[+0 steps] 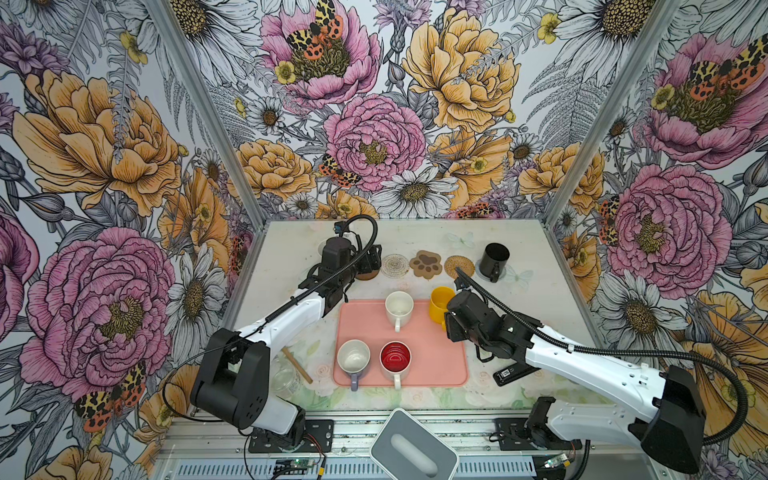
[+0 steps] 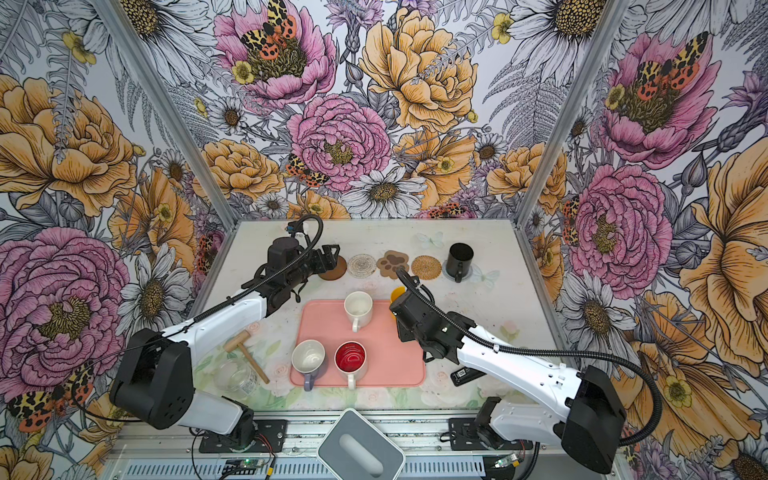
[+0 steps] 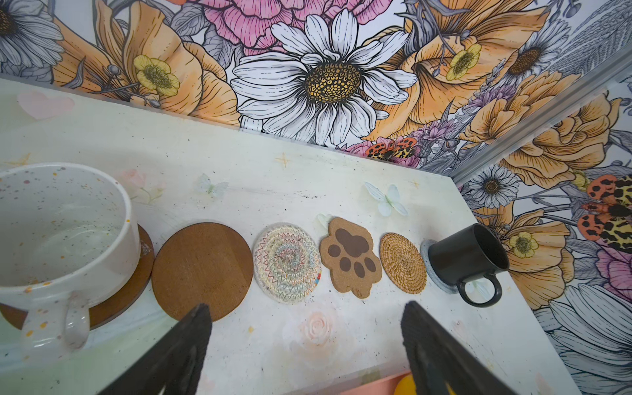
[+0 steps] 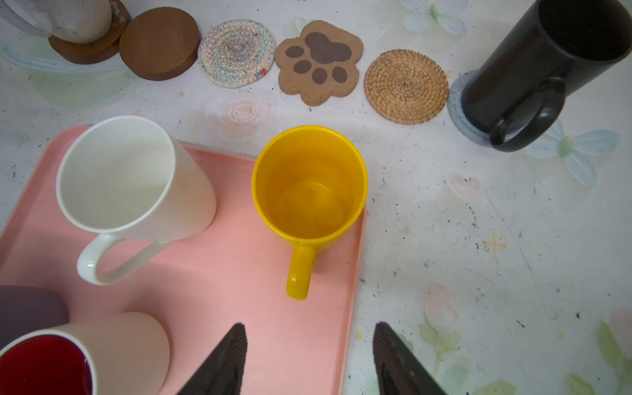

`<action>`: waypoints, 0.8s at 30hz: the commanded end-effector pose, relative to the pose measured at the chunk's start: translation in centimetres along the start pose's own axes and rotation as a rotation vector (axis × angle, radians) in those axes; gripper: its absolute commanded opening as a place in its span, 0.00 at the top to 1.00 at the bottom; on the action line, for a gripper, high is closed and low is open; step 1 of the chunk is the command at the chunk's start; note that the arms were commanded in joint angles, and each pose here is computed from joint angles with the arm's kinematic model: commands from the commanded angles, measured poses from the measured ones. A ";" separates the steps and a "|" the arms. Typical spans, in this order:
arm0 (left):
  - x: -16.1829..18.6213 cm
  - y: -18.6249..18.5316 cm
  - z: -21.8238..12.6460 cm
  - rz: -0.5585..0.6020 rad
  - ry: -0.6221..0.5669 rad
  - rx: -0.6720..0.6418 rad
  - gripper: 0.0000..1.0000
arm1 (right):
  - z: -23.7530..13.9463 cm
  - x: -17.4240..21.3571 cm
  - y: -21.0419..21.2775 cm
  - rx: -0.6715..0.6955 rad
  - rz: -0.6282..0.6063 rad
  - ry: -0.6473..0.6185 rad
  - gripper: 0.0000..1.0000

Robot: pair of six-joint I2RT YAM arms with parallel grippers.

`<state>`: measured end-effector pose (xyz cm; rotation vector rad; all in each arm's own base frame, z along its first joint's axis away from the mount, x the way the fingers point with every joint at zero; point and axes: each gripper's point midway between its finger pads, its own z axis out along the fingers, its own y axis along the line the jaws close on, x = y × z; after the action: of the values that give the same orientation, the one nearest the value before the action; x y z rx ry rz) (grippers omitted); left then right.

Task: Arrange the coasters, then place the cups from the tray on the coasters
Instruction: 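Move the right gripper over the yellow mug on the tray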

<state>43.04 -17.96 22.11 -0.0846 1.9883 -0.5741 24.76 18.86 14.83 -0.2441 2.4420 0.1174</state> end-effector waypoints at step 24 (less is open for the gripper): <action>-0.3 0.8 0.1 -0.040 -0.005 0.027 0.11 | 4.6 1.2 1.0 -0.013 0.083 0.197 0.36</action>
<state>43.34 -17.28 22.14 -0.1043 1.9889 -0.5970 25.96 20.60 10.36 -0.2226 2.6429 0.1293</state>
